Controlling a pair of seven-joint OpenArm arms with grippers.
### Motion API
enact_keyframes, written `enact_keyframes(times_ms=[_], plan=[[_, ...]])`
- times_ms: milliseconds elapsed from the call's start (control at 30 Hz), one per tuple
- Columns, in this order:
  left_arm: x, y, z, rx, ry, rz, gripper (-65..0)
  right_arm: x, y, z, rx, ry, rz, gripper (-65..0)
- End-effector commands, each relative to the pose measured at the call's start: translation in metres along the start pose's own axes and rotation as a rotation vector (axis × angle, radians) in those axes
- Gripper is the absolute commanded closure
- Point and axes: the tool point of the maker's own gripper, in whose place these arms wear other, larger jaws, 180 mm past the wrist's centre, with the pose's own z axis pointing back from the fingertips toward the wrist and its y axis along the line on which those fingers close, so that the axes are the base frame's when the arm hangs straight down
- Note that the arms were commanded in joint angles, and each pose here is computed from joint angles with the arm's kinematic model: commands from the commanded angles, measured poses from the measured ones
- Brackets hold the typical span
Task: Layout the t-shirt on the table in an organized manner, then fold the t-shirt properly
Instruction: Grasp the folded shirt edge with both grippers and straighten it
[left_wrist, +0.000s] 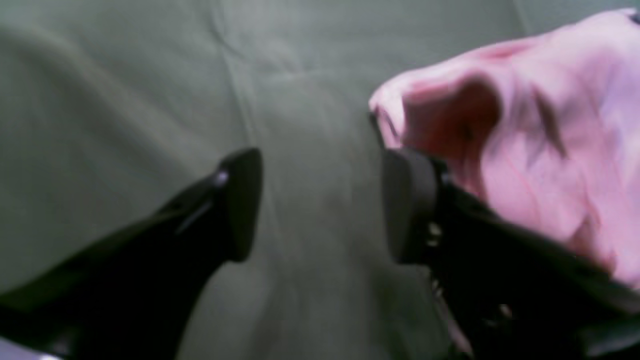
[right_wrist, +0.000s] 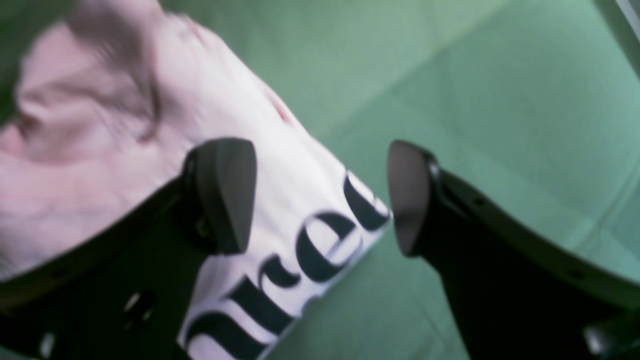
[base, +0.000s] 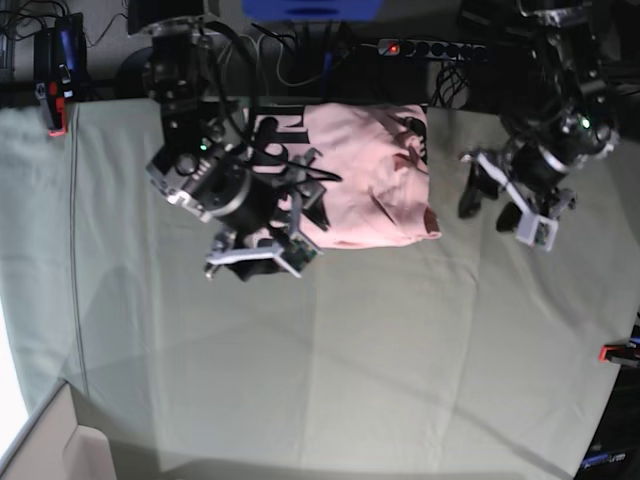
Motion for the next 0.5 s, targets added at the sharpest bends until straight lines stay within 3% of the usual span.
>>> enact_keyframes(times_ms=[0,100,167,467], plan=[[0.012,0.004,0.001,0.002,-0.02,-0.005,-45.8,0.017,-0.003,0.002,-0.006,-0.061,-0.002,-41.9],[0.013,0.003,0.0,-0.012,-0.011,0.01,-59.9,0.011,-0.001,0.003,-0.001,-0.046,0.003,-41.9],[0.014,-0.001,-0.001,-0.026,-0.02,0.018,-65.0,0.011,0.0,0.003,0.0,-0.046,0.001,-41.9],[0.007,-0.054,-0.022,-0.176,-0.003,0.05,-65.0,0.01,0.001,0.002,0.005,-0.044,-0.002,-41.9]])
